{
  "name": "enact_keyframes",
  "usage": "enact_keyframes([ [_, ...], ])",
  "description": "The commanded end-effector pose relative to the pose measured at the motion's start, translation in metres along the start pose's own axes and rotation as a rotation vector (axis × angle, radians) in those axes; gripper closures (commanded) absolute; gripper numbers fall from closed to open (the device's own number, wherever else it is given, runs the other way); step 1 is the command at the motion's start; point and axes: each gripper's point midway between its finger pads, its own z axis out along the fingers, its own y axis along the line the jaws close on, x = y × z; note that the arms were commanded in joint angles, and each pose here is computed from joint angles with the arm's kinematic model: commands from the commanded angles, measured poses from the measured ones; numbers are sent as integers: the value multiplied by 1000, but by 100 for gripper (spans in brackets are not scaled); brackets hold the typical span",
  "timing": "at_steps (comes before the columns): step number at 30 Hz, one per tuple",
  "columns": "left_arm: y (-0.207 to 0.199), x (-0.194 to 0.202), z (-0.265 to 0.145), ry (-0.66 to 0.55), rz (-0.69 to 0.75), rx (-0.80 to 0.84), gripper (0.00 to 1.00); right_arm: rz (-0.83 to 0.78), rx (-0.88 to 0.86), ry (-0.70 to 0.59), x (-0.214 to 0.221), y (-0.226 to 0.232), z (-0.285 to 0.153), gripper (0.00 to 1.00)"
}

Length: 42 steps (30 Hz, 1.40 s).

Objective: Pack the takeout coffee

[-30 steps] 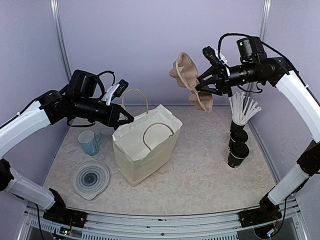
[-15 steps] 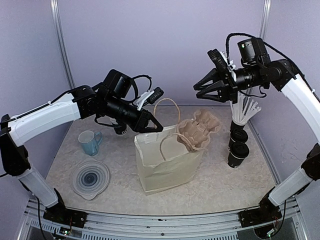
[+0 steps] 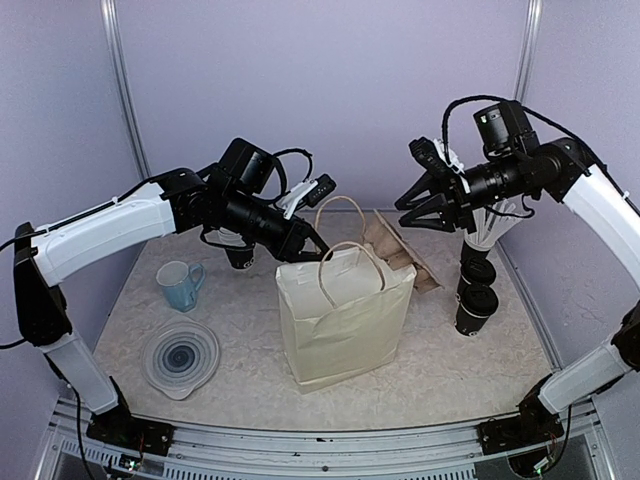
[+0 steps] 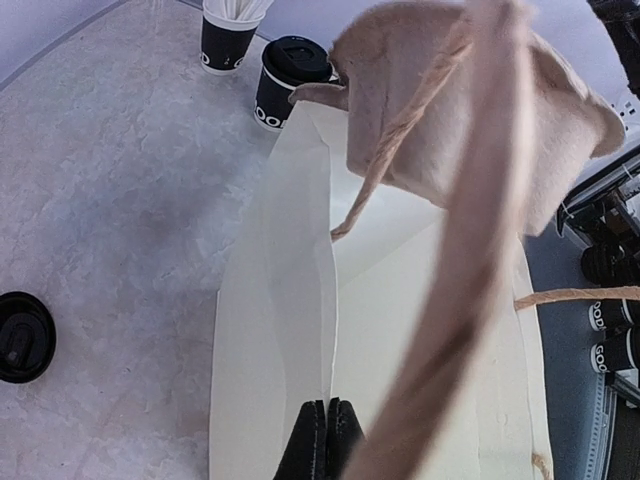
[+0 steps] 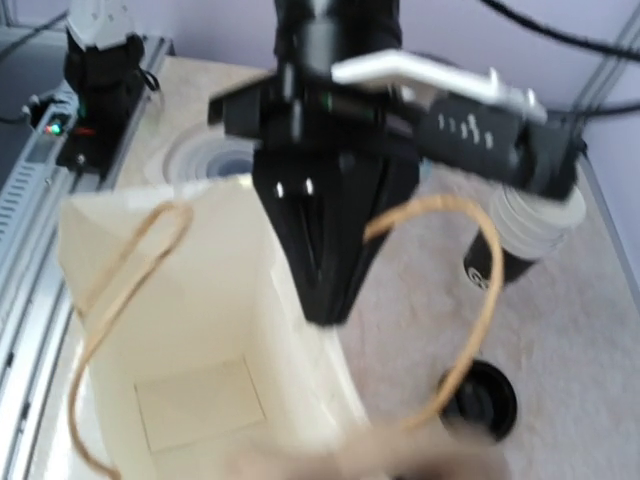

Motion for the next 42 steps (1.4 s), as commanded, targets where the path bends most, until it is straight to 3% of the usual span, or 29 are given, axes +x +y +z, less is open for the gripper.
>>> enact_keyframes([
  [1, 9, 7, -2, 23, 8, -29, 100, 21, 82, 64, 23, -6, -21, 69],
  [5, 17, 9, -9, 29, 5, -53, 100, 125, 147, 105, 65, -26, -36, 67],
  [9, 20, 9, -12, 24, 4, -56, 100, 165, 81, 151, 99, -15, -23, 52],
  [19, 25, 8, -10, 36, 38, -52, 100, 121, -48, 83, 98, -4, -10, 40],
  [34, 34, 3, -12, 22, 50, -69, 100, 201, -232, 76, 109, 14, 17, 39],
  [39, 37, 2, -10, 20, 49, -73, 100, 214, -277, 62, 105, 23, 27, 45],
  [42, 38, 2, -10, 21, 47, -77, 100, 231, -289, 59, 104, 24, 30, 55],
])
